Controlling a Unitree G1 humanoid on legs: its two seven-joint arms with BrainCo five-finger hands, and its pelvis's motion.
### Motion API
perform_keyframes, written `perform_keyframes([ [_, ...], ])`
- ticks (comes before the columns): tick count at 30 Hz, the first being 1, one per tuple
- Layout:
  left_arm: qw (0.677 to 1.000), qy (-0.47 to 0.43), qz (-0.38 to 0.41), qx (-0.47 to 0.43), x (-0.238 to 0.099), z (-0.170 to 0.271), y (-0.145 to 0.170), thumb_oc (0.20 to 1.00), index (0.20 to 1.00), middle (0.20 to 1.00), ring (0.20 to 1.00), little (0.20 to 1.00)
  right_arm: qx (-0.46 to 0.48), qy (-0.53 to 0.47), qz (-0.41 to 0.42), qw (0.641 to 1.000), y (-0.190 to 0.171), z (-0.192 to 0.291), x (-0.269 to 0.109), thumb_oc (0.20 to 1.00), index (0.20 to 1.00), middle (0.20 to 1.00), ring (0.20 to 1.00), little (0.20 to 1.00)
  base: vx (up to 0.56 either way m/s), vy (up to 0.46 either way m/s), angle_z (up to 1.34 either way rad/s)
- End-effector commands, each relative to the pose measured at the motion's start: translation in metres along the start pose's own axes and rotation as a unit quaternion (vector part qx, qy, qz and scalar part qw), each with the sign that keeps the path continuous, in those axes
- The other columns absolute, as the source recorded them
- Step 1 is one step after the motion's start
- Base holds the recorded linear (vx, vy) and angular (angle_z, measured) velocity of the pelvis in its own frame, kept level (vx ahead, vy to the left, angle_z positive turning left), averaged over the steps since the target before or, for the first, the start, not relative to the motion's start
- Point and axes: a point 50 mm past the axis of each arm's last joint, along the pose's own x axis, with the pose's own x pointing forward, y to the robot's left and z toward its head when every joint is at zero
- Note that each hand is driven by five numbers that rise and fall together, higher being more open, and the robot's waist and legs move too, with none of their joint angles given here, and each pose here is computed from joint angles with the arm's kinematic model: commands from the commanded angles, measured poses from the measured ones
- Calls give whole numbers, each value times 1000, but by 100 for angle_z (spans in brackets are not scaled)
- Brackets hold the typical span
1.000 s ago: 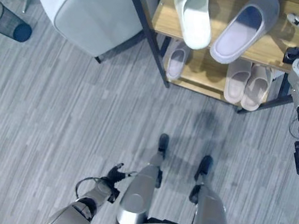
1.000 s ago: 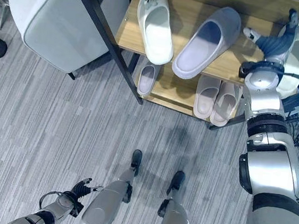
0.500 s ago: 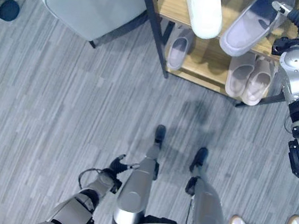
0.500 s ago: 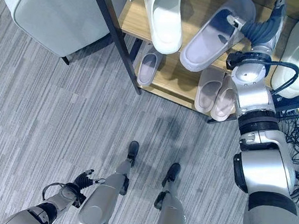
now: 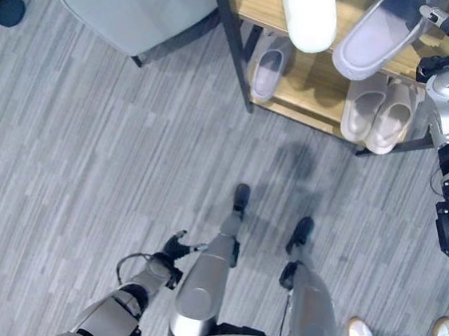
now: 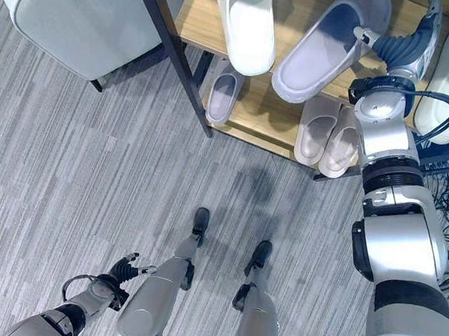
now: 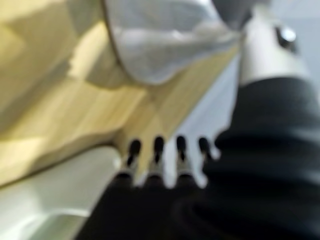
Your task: Arrange the slippers neatly on the shoe rack.
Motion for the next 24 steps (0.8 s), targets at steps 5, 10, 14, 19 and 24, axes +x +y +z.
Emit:
perform_keyframes([
  [5,997,76,17,8,-10,-42,4,1000,1000,1000,1000,1000,12,-85,-53,995,-20,43,13,1000,1000,1000,1000,1000,19,-4,8],
  [10,995,93,21,-5,-13,-50,6,1000,1000,1000,1000,1000,7,-78,-48,996,-18,38,11,1000,1000,1000,1000,1000,6,-8,1],
  [14,997,71,26,-24,-8,-37,7,1000,1000,1000,1000,1000,-2,-49,-44,998,-18,25,11,200,200,200,200,200,4,-5,3],
  [19,998,56,25,-28,-6,-29,5,1000,1000,1000,1000,1000,-42,-23,-33,998,-17,3,7,200,200,200,200,200,0,0,0],
  [24,997,62,33,-39,-7,-33,9,1000,1000,1000,1000,1000,-67,-4,-31,997,-21,-15,3,200,200,200,200,200,-7,1,0],
])
